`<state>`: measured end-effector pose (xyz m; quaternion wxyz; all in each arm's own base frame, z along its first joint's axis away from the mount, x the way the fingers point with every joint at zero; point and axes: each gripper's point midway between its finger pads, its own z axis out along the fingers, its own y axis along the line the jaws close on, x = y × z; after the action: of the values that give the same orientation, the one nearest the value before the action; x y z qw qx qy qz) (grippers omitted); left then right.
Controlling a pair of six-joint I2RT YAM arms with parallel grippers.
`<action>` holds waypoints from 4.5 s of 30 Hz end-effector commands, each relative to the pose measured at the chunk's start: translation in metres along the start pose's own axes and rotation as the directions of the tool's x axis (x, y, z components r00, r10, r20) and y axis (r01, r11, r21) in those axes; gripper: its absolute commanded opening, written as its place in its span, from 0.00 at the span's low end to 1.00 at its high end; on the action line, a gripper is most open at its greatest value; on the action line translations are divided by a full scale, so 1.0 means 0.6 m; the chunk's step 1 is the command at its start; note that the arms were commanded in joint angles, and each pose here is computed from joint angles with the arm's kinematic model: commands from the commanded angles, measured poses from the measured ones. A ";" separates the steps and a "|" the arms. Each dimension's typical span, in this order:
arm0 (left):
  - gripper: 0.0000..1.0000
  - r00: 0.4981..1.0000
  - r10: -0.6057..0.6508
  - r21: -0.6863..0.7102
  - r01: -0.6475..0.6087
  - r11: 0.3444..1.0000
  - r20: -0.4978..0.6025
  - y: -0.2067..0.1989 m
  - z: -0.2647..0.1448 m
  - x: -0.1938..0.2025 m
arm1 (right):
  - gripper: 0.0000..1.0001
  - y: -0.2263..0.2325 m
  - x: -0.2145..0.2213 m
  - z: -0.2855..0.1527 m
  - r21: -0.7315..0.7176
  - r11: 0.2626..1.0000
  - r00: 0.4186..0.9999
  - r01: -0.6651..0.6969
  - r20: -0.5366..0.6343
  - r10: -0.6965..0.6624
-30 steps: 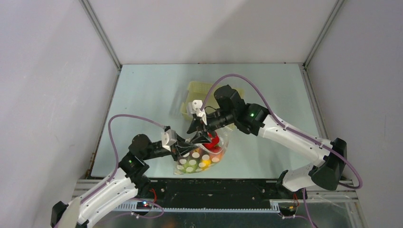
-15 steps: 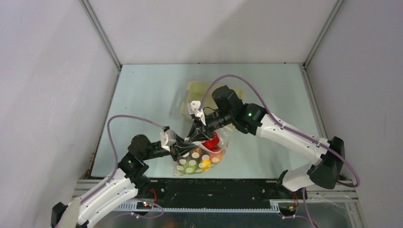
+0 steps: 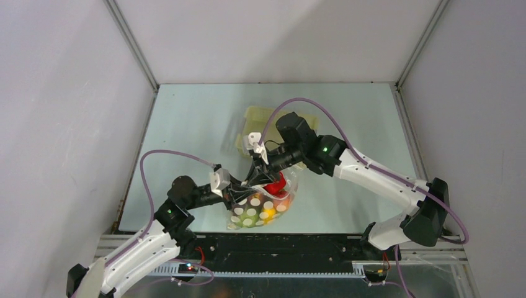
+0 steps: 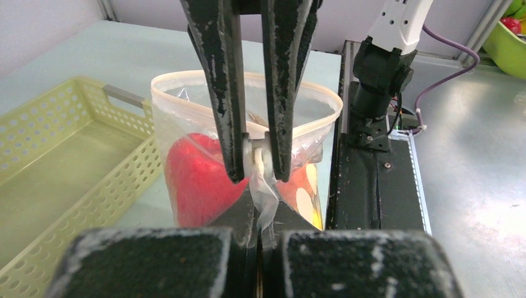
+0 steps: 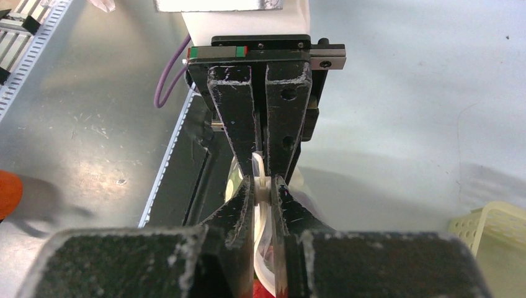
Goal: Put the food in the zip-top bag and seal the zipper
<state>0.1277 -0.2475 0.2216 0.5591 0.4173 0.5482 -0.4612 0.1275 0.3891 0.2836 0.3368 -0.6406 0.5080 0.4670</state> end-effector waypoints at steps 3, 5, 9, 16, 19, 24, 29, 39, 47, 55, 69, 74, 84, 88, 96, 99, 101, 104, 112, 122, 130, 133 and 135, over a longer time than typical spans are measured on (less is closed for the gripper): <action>0.00 0.990 0.065 -0.030 -0.062 0.998 0.126 0.004 0.001 -0.071 | 0.03 -0.003 0.030 0.003 0.015 0.999 0.997 -0.029 -0.066 0.030; 0.00 0.989 0.067 -0.026 -0.064 0.998 0.131 0.001 0.000 -0.072 | 0.03 -0.008 0.037 0.002 0.034 0.999 0.996 -0.033 -0.083 0.036; 0.00 0.988 0.072 -0.022 -0.070 0.997 0.135 -0.001 -0.002 -0.071 | 0.03 -0.015 0.047 0.000 0.063 0.997 0.993 -0.034 -0.109 0.041; 0.00 0.987 0.072 -0.027 -0.069 0.997 0.141 -0.001 -0.004 -0.069 | 0.02 -0.020 0.051 -0.020 0.110 0.993 0.990 -0.031 -0.133 0.046; 0.00 0.987 0.074 -0.037 -0.069 0.997 0.145 0.001 -0.006 -0.069 | 0.02 -0.020 0.053 -0.029 0.124 0.992 0.988 -0.030 -0.144 0.048; 0.00 0.985 0.072 -0.055 -0.065 0.996 0.155 0.005 -0.008 -0.069 | 0.01 -0.019 0.060 -0.038 0.139 0.990 0.986 -0.035 -0.158 0.057; 0.00 0.983 0.071 -0.078 -0.059 0.995 0.169 0.010 -0.011 -0.072 | 0.01 -0.022 0.060 -0.051 0.166 0.985 0.986 -0.036 -0.153 0.062; 0.00 0.978 0.063 -0.073 -0.050 0.996 0.198 0.005 -0.013 -0.082 | 0.01 -0.020 0.072 -0.054 0.177 0.983 0.985 -0.048 -0.154 0.076; 0.00 0.980 0.063 -0.069 -0.051 0.996 0.191 0.003 -0.015 -0.076 | 0.01 -0.036 0.087 -0.076 0.234 0.971 0.982 -0.052 -0.166 0.093; 0.00 0.979 0.077 -0.074 -0.064 0.995 0.189 0.002 -0.019 -0.071 | 0.00 -0.040 0.103 -0.099 0.260 0.964 0.976 -0.045 -0.194 0.098; 0.00 0.979 0.088 -0.137 -0.064 0.989 0.182 0.018 -0.027 -0.057 | 0.00 -0.055 0.128 -0.124 0.307 0.950 0.966 -0.060 -0.220 0.133; 0.00 0.978 0.096 -0.173 -0.063 0.983 0.187 0.026 -0.033 -0.056 | 0.00 -0.061 0.138 -0.132 0.326 0.943 0.962 -0.069 -0.230 0.150; 0.00 0.973 0.110 -0.248 -0.058 0.967 0.202 0.042 -0.046 -0.055 | 0.00 -0.065 0.147 -0.150 0.364 0.929 0.957 -0.074 -0.237 0.169; 0.00 0.973 0.112 -0.263 -0.057 0.963 0.201 0.046 -0.049 -0.053 | 0.00 -0.066 0.150 -0.157 0.376 0.924 0.955 -0.071 -0.242 0.172; 0.00 0.973 0.122 -0.312 -0.057 0.948 0.195 0.058 -0.057 -0.051 | 0.00 -0.068 0.164 -0.173 0.401 0.914 0.944 -0.060 -0.275 0.183; 0.00 0.973 0.125 -0.323 -0.057 0.945 0.194 0.061 -0.059 -0.050 | 0.00 -0.068 0.171 -0.181 0.407 0.912 0.938 -0.051 -0.295 0.184; 0.00 0.973 0.125 -0.328 -0.057 0.943 0.192 0.062 -0.059 -0.050 | 0.00 -0.068 0.176 -0.186 0.410 0.910 0.934 -0.051 -0.303 0.189; 0.00 0.974 0.125 -0.331 -0.057 0.942 0.188 0.064 -0.060 -0.048 | 0.00 -0.071 0.183 -0.193 0.424 0.904 0.927 -0.052 -0.316 0.201; 0.00 0.976 0.120 -0.313 -0.058 0.948 0.181 0.061 -0.054 -0.047 | 0.00 -0.070 0.185 -0.207 0.441 0.897 0.923 -0.034 -0.331 0.198; 0.00 0.977 0.114 -0.275 -0.062 0.960 0.178 0.053 -0.045 -0.049 | 0.00 -0.073 0.229 -0.247 0.531 0.847 0.854 -0.019 -0.432 0.290; 0.00 0.980 0.111 -0.243 -0.068 0.968 0.167 0.049 -0.037 -0.051 | 0.00 -0.068 0.228 -0.258 0.545 0.839 0.849 -0.005 -0.441 0.291; 0.00 0.979 0.111 -0.225 -0.072 0.972 0.169 0.044 -0.033 -0.055 | 0.00 -0.074 0.206 -0.252 0.540 0.841 0.880 0.014 -0.406 0.246; 0.00 0.978 0.112 -0.202 -0.075 0.977 0.176 0.037 -0.031 -0.063 | 0.00 -0.075 0.177 -0.237 0.511 0.859 0.918 0.025 -0.352 0.183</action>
<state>0.1514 -0.2220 0.2117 0.6246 0.3328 0.5765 -0.4084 0.2002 0.2495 0.2138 0.3248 -0.5965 0.6987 0.2247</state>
